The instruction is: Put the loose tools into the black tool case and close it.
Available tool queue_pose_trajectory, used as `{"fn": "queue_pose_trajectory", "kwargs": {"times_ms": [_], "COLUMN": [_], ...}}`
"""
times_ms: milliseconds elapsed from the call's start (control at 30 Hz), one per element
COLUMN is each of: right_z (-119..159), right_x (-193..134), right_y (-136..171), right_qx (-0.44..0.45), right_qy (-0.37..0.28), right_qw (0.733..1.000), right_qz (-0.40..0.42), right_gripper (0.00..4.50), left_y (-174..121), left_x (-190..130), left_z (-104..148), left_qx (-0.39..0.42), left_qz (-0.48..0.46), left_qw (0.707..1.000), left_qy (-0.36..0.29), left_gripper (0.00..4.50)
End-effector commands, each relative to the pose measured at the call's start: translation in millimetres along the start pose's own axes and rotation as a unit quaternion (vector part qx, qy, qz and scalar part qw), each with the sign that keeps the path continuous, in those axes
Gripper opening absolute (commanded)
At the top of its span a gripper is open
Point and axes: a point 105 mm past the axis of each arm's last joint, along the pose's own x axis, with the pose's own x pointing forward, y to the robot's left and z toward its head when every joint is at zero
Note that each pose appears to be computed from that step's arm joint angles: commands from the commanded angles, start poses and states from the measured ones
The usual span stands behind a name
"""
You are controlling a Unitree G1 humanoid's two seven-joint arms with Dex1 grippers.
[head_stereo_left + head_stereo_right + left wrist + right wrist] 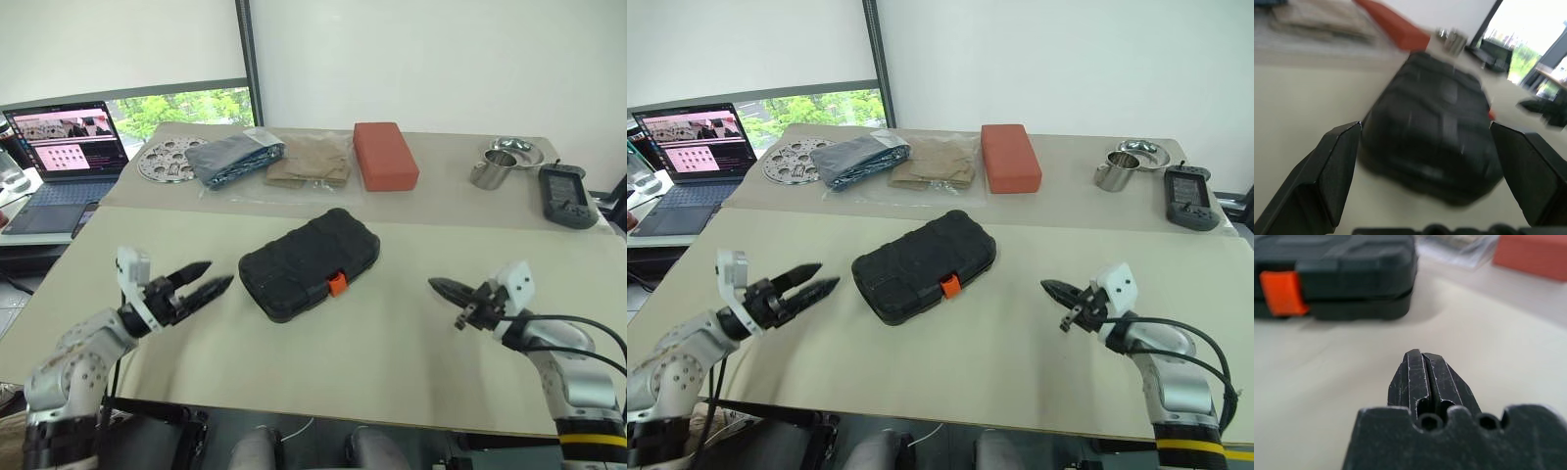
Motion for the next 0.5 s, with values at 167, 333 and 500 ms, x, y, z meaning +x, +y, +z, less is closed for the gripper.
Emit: {"fn": "queue_pose_trajectory", "kwargs": {"times_ms": [167,333,500], "right_z": [3,-1,-3], "right_x": [-17,-19,-18], "right_y": [-7,-9,-9], "right_qx": [-0.042,-0.046,-0.045], "right_qy": [-0.003,0.000,0.002], "right_qw": [0.999,0.999,0.999], "right_qz": [0.014,0.015,0.017], "right_gripper": [2.14,3.76,4.46], "left_y": [8,11,12], "left_x": [-18,-23,-21], "left_z": [-28,-29,-30], "left_qx": [0.069,0.083,0.109], "left_qz": [0.028,0.042,0.049], "left_qw": [0.996,0.995,0.992], "left_qy": [0.050,0.048,0.048], "left_gripper": [4.50,4.50,4.50]}}
